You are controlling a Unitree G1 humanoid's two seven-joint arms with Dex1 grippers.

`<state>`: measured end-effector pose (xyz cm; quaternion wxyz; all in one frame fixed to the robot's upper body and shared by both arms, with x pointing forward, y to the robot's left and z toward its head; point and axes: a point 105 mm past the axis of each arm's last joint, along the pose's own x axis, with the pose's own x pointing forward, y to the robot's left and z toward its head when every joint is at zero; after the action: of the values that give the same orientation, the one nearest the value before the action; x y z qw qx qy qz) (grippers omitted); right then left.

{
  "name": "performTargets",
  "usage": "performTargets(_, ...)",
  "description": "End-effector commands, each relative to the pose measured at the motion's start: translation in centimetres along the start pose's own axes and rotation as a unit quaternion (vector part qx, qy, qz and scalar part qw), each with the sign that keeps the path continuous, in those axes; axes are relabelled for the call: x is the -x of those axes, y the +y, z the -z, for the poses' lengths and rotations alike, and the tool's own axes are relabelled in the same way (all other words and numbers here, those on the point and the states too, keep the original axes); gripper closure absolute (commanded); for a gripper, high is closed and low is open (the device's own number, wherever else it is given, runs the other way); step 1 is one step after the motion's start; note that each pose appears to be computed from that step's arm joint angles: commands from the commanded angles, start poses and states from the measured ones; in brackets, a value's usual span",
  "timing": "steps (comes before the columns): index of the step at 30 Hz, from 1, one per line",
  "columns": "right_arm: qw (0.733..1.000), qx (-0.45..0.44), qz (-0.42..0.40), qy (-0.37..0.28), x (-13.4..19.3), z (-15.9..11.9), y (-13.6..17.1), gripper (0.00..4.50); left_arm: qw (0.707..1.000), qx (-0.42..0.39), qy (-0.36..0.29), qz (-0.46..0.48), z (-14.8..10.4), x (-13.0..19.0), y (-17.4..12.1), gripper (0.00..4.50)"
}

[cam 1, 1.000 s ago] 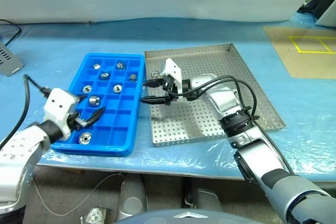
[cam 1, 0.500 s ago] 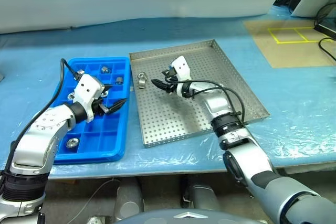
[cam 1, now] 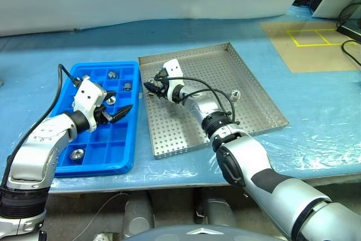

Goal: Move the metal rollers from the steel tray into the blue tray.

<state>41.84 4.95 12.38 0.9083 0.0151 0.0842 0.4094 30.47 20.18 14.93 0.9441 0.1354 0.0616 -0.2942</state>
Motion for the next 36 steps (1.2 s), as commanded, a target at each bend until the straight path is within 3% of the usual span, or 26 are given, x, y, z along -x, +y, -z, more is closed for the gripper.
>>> performTargets(1, 0.999, 0.023, -0.001, -0.022, -0.7, -1.7, 0.8, 1.24, 1.0, -0.016, -0.018, -0.008, -1.0, 0.7, 0.0, 0.66)
performTargets(11, 0.999, 0.032, 0.028, -0.007, -1.3, -0.7, 1.1, 1.24, 1.0, -0.019, -0.009, -0.014, -0.7, 1.0, -0.5, 0.66)
performTargets(28, 1.0, 0.027, 0.009, 0.011, -1.8, 1.1, 3.0, 1.24, 1.0, -0.021, -0.007, -0.014, -0.8, 0.6, -0.6, 0.66)
performTargets(31, 1.0, 0.02, 0.0, 0.007, -1.9, 1.0, 3.3, 1.9, 1.0, -0.021, -0.006, -0.014, -0.8, 0.5, -0.6, 0.62)
performTargets(36, 1.0, 0.024, -0.007, 0.013, -1.8, 1.2, 3.3, 3.6, 1.0, -0.021, -0.008, -0.012, -0.9, 0.2, -0.7, 0.62)
